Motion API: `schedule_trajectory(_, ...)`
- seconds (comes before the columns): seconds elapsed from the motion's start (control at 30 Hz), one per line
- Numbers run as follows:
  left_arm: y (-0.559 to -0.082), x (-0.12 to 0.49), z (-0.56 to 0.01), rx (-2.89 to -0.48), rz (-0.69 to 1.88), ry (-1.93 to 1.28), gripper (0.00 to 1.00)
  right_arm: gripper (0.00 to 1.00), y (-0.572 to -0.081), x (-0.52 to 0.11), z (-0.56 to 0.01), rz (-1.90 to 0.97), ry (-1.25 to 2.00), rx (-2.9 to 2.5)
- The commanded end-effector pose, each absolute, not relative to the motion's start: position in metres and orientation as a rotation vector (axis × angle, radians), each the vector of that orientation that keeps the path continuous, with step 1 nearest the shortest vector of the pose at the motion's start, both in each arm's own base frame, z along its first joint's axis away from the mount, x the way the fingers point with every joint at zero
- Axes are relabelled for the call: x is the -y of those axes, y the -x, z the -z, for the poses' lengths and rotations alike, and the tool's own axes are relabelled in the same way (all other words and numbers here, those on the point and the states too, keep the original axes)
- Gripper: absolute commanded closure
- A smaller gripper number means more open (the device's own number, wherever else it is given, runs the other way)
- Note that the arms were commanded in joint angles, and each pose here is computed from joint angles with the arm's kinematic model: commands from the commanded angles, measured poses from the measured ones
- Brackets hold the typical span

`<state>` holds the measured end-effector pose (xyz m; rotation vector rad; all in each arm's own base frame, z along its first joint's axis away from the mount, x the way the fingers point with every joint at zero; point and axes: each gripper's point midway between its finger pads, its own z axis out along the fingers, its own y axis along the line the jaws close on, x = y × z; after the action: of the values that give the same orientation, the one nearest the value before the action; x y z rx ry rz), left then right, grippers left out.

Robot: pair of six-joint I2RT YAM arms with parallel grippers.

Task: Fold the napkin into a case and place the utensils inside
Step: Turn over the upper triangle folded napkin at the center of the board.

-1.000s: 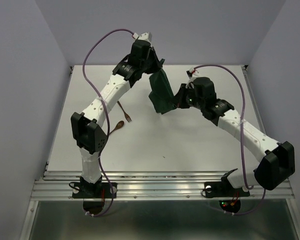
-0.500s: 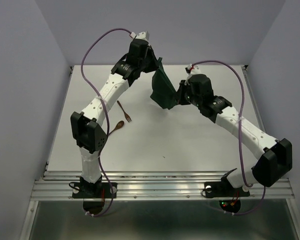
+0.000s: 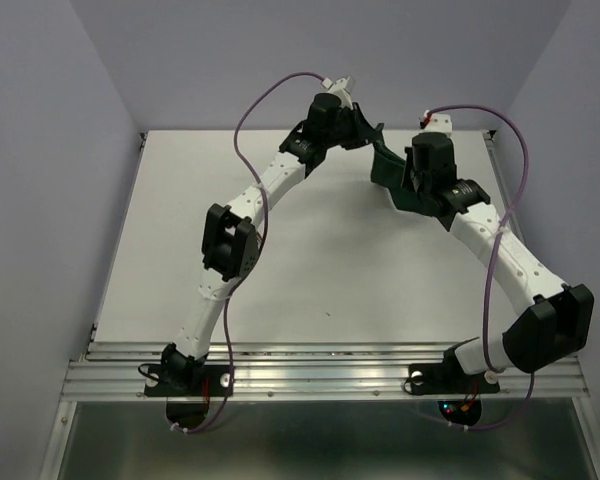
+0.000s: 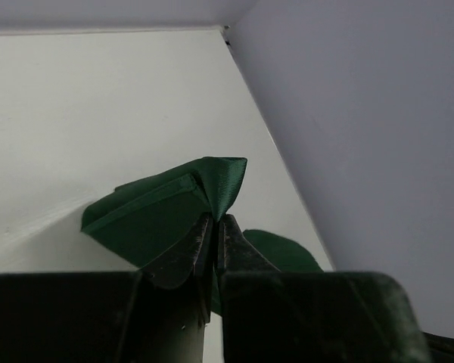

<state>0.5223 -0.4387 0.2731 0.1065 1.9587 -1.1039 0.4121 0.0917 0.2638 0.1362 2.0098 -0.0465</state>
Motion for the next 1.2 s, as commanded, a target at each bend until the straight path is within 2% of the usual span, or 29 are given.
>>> schedule_trajectory(0.0, -0.489, 0.479, -0.347, -1.653, 1.411, -0.276, 1.0, 0.99, -0.397, -0.058, -0.306, 0.214, -0.181, -1.911)
schedule_trajectory(0.2, -0.469, 0.487, -0.32, -1.631, 1.489, -0.44, 1.0, 0.99, -0.377, -0.075, -0.266, 0.109, -0.062, -2.026)
schedule_trajectory(0.43, -0.452, 0.458, -0.23, -1.782, 1.485, -0.508, 1.0, 0.99, -0.348, -0.133, -0.195, -0.152, 0.018, -2.2)
schedule_trajectory(0.83, -0.429, 0.395, -0.192, -1.892, 1.328, -0.445, 1.0, 0.99, -0.314, -0.157, -0.154, -0.239, -0.045, -2.316)
schedule_trajectory(1.0, -0.427, 0.385, -0.207, -1.894, 1.305, -0.418, 1.0, 0.99, -0.326, -0.146, -0.178, -0.163, -0.131, -2.241)
schedule_trajectory(1.17, -0.429, 0.365, -0.274, -1.819, 1.183, -0.405, 1.0, 0.99, -0.338, -0.169, -0.234, -0.279, 0.029, -2.142)
